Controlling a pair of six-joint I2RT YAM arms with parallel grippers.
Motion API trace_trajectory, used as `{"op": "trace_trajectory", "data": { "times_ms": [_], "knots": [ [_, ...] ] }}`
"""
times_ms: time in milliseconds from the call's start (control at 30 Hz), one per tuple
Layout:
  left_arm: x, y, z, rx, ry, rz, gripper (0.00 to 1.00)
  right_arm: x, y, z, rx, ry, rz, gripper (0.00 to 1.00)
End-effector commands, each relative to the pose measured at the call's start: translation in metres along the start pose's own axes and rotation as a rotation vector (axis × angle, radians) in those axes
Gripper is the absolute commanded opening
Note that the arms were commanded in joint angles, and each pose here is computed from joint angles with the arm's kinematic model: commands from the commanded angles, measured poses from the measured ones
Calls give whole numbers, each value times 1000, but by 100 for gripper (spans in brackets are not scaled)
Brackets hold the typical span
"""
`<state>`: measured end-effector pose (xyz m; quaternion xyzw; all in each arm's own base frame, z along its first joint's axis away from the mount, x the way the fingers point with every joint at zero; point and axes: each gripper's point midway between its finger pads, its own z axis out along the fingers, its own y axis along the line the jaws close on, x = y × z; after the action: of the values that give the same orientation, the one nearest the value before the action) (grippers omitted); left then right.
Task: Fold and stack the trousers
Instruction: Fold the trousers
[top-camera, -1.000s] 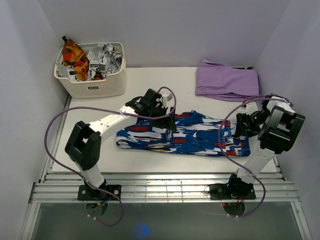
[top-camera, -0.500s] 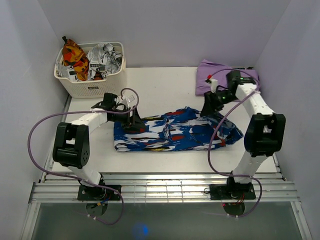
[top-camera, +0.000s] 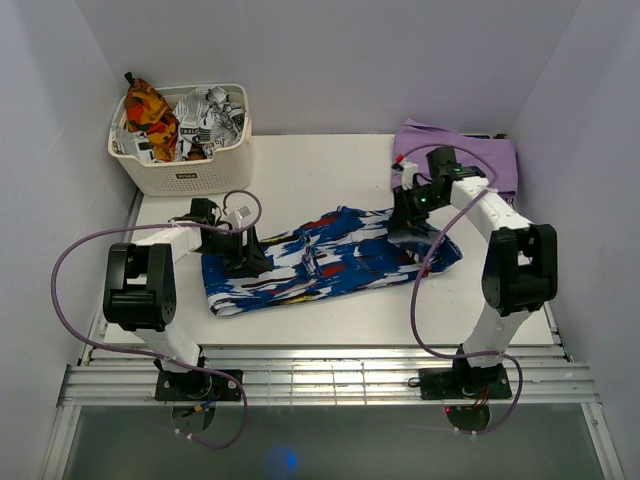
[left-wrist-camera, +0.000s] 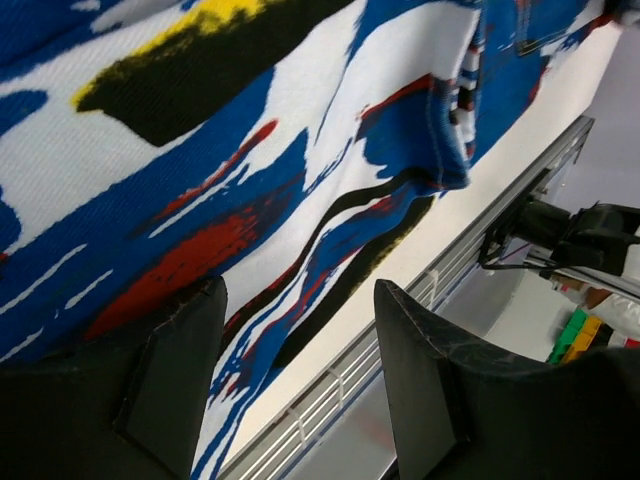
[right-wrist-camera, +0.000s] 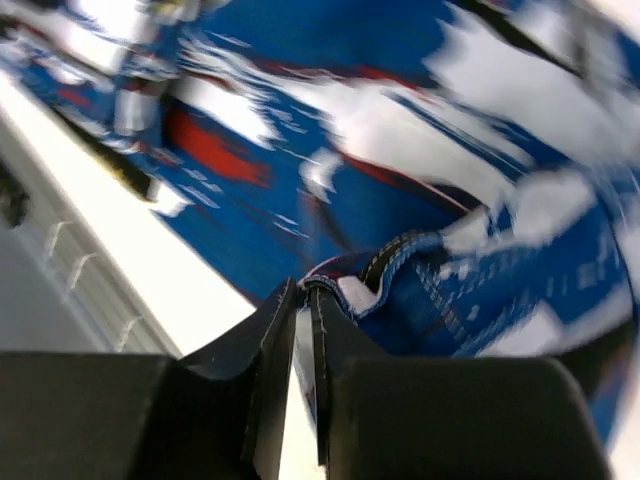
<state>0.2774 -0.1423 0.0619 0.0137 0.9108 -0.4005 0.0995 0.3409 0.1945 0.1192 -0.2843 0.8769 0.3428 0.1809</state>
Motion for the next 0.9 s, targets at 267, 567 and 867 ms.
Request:
{"op": "trace_trajectory", "data": {
  "times_ms": [267, 567, 867],
  "knots": [
    [12, 35, -4, -136, 79, 136, 71, 88, -161, -120, 633, 22, 185, 24],
    [16, 77, -8, -280, 166, 336, 74, 27, -161, -153, 620, -149, 104, 79],
    [22, 69, -25, -187, 209, 618, 72, 3, -48, -41, 92, -112, -50, 57]
  ]
}}
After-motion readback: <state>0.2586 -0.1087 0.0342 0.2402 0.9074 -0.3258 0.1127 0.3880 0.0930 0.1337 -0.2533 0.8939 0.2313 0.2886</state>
